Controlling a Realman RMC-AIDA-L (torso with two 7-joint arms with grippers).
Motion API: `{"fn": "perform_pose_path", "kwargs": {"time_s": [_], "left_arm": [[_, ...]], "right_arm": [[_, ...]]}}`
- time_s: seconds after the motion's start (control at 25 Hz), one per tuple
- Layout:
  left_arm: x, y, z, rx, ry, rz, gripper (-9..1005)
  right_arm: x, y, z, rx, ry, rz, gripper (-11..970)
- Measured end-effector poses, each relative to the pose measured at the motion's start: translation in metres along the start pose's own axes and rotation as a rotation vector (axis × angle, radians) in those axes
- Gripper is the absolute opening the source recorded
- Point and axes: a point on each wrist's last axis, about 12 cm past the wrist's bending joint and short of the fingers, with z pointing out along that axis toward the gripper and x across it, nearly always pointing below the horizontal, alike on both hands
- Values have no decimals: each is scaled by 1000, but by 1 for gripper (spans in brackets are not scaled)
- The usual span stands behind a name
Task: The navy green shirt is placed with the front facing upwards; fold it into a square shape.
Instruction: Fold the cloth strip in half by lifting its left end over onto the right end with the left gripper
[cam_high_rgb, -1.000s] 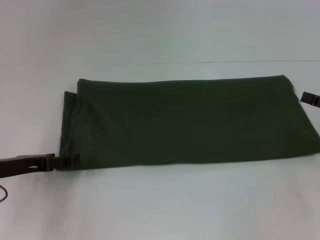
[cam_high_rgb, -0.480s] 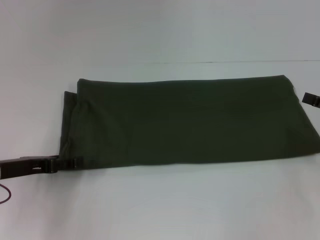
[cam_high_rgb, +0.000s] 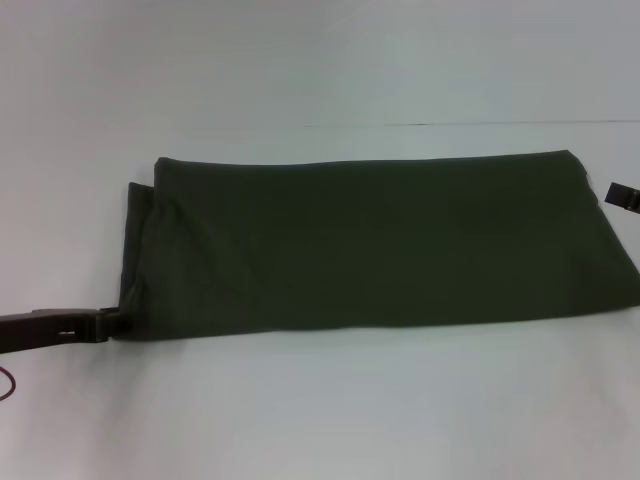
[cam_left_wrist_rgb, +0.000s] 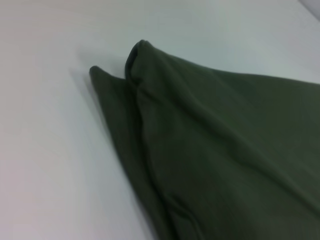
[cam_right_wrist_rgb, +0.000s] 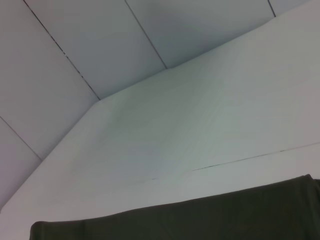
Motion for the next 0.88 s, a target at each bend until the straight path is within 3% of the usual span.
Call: {"fn": "perform_pose_path", "kwargs": {"time_s": [0.44,0.76,0.88], "left_arm": [[-2,1,2,-28,21,11,357],[-2,1,2,-27,22,9,-3],[-2,1,1,-28,21,10,0]], "right_arm": [[2,-1,-2,4,2,5,947],[4,-2,-3,11,5,9,946],[5,-5,-3,33,39,18,946]]}}
